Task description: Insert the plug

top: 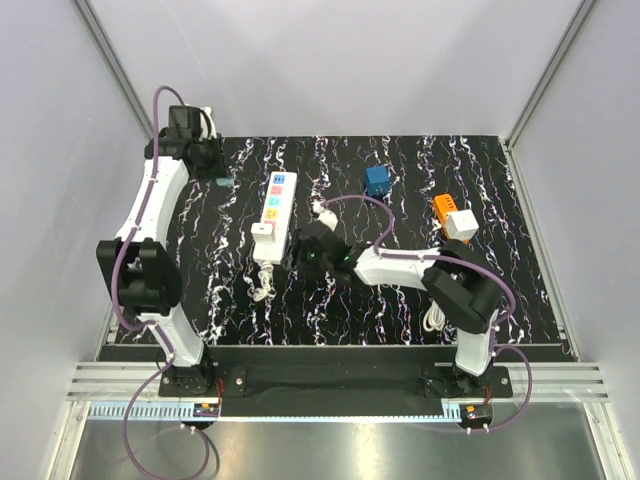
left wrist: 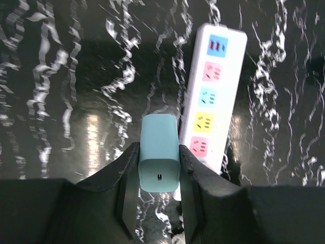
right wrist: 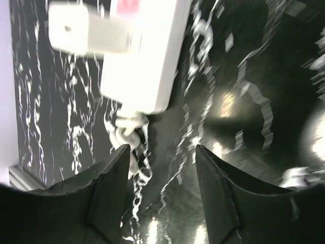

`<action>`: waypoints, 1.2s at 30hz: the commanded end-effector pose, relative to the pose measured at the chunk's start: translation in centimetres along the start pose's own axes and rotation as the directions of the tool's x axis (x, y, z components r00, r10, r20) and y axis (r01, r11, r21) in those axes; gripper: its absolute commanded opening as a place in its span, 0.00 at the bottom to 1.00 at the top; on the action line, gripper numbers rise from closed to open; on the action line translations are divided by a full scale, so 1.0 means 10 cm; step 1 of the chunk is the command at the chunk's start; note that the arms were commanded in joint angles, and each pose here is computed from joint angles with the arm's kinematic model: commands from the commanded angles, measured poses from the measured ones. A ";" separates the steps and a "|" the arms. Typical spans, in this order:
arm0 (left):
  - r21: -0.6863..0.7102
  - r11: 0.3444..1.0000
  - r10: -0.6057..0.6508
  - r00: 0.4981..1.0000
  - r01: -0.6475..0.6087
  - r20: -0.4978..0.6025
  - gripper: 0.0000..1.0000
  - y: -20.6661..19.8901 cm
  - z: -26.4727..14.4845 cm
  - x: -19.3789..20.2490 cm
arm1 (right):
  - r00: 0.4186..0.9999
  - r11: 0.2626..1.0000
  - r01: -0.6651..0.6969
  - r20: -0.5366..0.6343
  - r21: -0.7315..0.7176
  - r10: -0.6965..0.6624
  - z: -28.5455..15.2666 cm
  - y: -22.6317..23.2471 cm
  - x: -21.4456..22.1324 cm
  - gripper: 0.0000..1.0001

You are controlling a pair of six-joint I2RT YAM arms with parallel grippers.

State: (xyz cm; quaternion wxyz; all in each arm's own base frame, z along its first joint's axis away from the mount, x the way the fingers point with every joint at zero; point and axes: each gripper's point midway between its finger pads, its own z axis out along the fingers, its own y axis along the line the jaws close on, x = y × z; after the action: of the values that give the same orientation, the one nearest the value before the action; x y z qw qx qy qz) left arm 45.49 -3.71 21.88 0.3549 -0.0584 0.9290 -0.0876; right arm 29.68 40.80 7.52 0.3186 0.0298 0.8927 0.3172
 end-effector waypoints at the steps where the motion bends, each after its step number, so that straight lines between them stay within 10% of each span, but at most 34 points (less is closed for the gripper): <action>1: 0.134 0.991 0.006 1.000 -0.008 0.015 0.00 -0.33 -0.01 0.03 | 0.994 0.992 -0.059 0.085 -0.108 0.068 0.04 0.50 -0.14 0.62; 21: 0.163 0.987 -0.004 0.999 0.011 -0.046 0.00 -0.32 -0.27 0.50 | 0.997 0.994 0.083 0.004 -0.078 -0.083 0.43 0.45 0.55 0.56; 24: 0.153 0.988 -0.007 0.999 0.015 -0.053 0.00 -0.29 -0.32 0.63 | 0.994 0.987 0.110 -0.009 -0.117 -0.112 0.45 0.50 0.61 0.50; 30: -0.010 0.996 0.085 0.996 -0.085 -0.027 0.00 -0.19 -0.39 0.68 | 0.987 0.980 0.137 -0.059 -0.145 -0.147 0.27 0.45 0.71 0.01; 36: 0.080 0.995 0.062 0.995 -0.056 -0.072 0.00 -0.49 -0.30 0.84 | 0.966 0.969 0.212 -0.120 -0.129 -0.228 -0.24 0.13 0.84 0.00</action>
State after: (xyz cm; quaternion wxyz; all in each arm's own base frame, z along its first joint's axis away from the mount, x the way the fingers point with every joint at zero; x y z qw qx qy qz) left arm 37.24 -8.52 18.74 0.3053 -0.0142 0.9464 -0.1046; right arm 23.82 44.71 3.48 0.3017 -0.0695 0.8904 0.3336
